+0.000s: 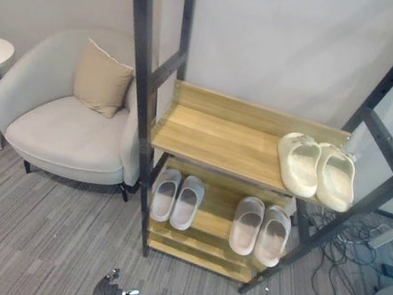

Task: Organize the slippers on the shoe rack

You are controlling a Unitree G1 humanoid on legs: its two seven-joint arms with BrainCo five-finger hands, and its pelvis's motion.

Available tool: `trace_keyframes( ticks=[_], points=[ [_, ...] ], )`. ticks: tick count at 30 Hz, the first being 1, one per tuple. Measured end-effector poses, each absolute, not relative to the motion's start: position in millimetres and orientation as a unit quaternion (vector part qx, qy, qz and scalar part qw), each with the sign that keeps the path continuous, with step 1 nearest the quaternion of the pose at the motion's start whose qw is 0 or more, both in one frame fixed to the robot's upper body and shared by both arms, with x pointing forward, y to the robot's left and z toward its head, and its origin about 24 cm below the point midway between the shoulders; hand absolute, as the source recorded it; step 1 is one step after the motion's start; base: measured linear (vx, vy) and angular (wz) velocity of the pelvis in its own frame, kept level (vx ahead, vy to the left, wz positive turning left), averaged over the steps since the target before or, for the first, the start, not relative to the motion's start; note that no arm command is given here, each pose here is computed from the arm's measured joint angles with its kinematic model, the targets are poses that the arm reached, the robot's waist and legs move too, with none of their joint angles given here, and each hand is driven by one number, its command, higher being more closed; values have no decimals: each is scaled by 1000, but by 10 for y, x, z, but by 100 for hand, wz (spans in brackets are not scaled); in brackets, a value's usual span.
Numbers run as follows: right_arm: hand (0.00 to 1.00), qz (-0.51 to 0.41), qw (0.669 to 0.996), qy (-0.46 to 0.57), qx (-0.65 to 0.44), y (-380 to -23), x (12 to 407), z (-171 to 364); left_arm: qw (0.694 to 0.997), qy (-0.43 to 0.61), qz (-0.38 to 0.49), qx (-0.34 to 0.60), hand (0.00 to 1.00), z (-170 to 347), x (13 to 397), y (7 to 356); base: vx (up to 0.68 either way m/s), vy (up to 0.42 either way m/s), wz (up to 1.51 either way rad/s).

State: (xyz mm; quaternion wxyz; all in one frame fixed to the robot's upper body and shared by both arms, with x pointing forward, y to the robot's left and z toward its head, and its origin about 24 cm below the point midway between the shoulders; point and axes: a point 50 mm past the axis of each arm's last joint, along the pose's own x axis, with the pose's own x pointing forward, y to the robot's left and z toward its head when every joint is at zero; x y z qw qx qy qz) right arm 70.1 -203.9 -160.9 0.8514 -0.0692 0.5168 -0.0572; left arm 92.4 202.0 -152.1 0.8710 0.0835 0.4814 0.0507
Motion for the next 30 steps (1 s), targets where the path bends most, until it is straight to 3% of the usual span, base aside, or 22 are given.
trace_keyframes(
  ticks=[9, 16, 20, 26, 30],
  points=[
    [0, -49, 860, 499, -91, -2082, 927, -1570, 874, 476, 65, 71, 0, -1521, 1034, 1989, 61, 25, 24],
    [0, -55, 863, 496, -77, -2027, 921, -1574, 885, 454, 69, 79, 0, -1465, 1240, 1973, 77, -199, 153],
    [0, -67, 876, 468, -93, -2144, 1093, -1492, 888, 452, 58, 57, 0, -1484, 1250, 1779, -1, -229, 102],
    [0, -47, 899, 430, -66, -1834, 1444, -1428, 898, 433, 49, 64, 0, -1432, 1407, 1743, -37, -119, 106],
    [0, -53, 906, 416, -61, -1829, 1494, -1391, 904, 419, 11, 85, 0, -1400, 1505, 1624, -15, 62, 126]
  ],
)
